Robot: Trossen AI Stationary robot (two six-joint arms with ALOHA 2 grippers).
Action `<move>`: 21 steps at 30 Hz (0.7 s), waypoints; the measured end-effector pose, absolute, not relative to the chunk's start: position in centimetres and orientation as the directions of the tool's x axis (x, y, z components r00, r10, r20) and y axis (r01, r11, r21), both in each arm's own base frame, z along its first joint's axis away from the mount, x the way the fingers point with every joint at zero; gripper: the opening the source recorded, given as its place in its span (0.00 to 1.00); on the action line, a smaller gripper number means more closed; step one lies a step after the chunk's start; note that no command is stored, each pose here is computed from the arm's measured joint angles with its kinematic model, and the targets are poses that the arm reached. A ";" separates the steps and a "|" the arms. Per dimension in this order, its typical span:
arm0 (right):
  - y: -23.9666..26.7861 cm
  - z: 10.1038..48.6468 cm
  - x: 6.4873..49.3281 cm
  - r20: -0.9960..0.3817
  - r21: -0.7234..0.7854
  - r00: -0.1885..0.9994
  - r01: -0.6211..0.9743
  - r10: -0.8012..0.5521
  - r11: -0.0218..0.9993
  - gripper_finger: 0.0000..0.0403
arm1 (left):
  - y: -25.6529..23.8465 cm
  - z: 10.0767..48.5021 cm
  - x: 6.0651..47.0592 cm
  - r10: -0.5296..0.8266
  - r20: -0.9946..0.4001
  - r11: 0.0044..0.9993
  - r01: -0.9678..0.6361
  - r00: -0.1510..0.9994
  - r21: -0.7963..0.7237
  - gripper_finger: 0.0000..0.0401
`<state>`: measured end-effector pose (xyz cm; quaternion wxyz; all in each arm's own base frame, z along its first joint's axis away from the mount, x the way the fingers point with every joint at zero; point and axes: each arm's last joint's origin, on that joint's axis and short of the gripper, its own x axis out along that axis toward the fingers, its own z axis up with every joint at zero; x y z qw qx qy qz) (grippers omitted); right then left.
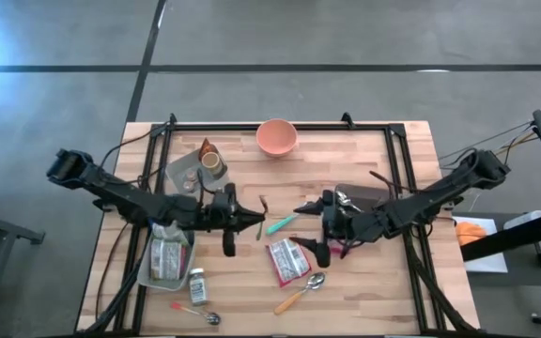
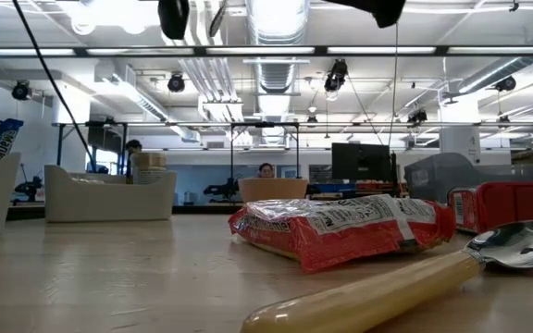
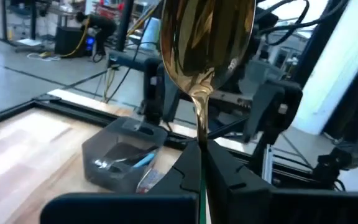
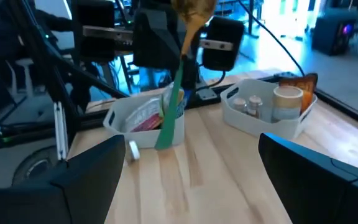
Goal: Pick & Place Food Item
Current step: Put the green spoon into the black bin
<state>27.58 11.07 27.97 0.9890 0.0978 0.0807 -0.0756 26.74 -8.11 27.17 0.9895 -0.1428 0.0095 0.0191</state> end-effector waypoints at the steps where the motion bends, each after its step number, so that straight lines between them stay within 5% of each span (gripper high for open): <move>1: 11.1 27.7 27.9 -0.170 0.168 0.976 0.165 -0.136 0.972 0.91 | -8.0 27.1 26.9 0.037 -0.028 0.960 -0.043 0.999 -0.275 0.00; 21: 10.5 25.8 35.4 -0.138 0.047 0.946 0.301 -0.292 0.952 0.91 | -8.2 26.3 28.8 -0.004 -0.066 0.977 -0.010 0.998 -0.211 0.00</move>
